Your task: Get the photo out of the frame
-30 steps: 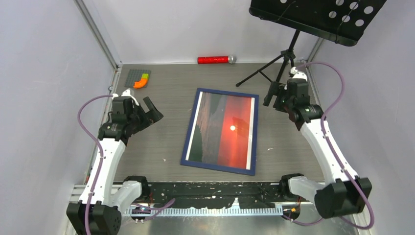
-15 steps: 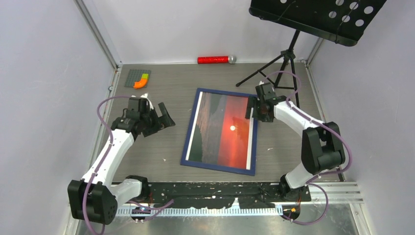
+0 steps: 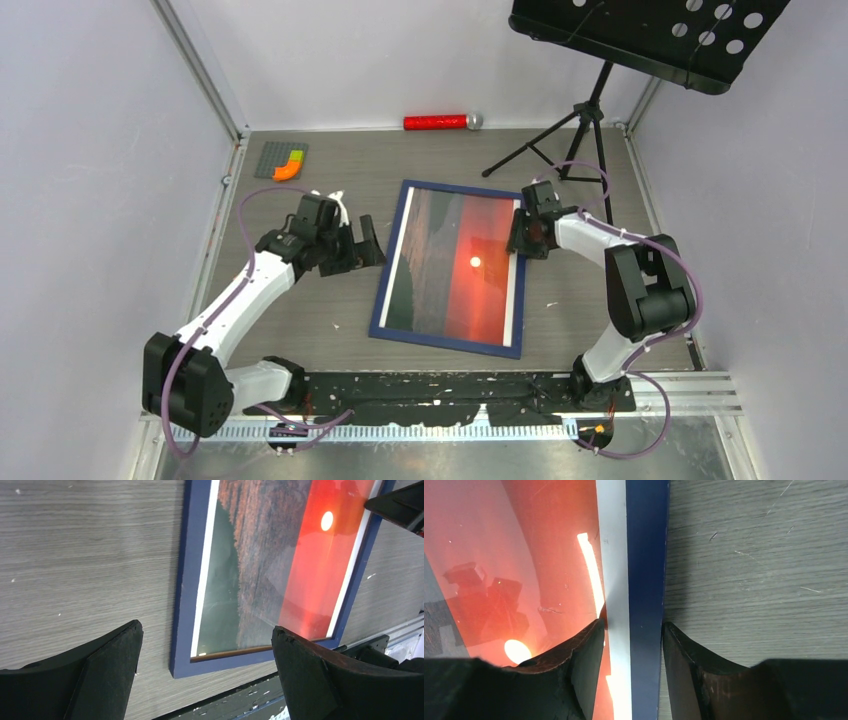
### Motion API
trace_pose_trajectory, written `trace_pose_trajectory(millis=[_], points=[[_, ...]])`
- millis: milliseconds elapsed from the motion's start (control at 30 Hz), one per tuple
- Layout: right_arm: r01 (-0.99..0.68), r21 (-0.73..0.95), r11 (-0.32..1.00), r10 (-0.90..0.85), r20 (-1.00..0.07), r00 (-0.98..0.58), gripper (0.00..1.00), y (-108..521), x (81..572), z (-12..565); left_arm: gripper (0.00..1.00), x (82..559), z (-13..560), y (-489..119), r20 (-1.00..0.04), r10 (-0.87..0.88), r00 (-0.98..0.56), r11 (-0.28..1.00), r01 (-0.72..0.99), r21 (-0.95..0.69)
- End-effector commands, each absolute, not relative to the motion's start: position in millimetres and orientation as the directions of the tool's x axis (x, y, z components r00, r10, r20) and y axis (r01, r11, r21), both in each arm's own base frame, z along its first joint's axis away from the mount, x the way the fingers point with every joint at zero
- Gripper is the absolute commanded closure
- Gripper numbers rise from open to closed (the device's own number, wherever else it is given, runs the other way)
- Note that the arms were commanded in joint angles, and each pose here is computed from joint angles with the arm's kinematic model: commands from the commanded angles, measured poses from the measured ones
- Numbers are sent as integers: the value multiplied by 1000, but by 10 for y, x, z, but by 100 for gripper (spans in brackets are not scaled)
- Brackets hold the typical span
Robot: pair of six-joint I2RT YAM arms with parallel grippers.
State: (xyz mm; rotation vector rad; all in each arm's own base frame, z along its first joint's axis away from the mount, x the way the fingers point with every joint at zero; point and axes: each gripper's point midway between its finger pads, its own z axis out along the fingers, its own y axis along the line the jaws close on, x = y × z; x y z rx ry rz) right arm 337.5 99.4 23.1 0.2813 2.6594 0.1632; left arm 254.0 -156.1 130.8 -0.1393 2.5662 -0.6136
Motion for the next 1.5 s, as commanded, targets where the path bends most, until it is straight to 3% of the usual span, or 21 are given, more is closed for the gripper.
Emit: trace_pose_trajectory(millis=[0, 167, 300, 367, 467, 633, 967, 1233, 1467], points=[[180, 161, 970, 233, -420, -877, 51, 947, 3294, 112, 1, 2696, 1568, -1757, -509, -169, -844, 874, 110, -473], [199, 141, 970, 239, -402, -884, 67, 909, 3238, 99, 1, 2706, 1620, -1880, -518, -135, -844, 871, 149, -468], [233, 136, 963, 268, -379, -886, 92, 899, 3177, 192, 1, 2674, 1757, -2088, -570, -71, -818, 846, 253, -469], [249, 147, 957, 287, -373, -882, 95, 926, 3156, 320, 1, 2636, 1851, -2271, -605, -14, -796, 824, 333, -458], [269, 163, 949, 312, -378, -872, 95, 998, 3181, 642, 1, 2542, 2007, -2636, -650, 69, -756, 781, 447, -436], [309, 180, 934, 351, -289, -891, 95, 1135, 2989, 974, 1, 2330, 2143, -3301, -691, 207, -693, 695, 601, -395], [274, 276, 921, 349, -275, -896, 95, 1506, 2977, 1574, 1, 1884, 2180, -4009, -788, 418, -453, 663, 745, -77], [239, 296, 925, 312, -230, -922, 95, 1806, 2955, 1841, 1, 1860, 2043, -4049, -707, 615, -350, 704, 648, 291], [198, 319, 927, 286, -258, -923, 95, 1885, 2948, 2053, 1, 1869, 1736, -3757, -631, 663, -403, 727, 548, 413]])
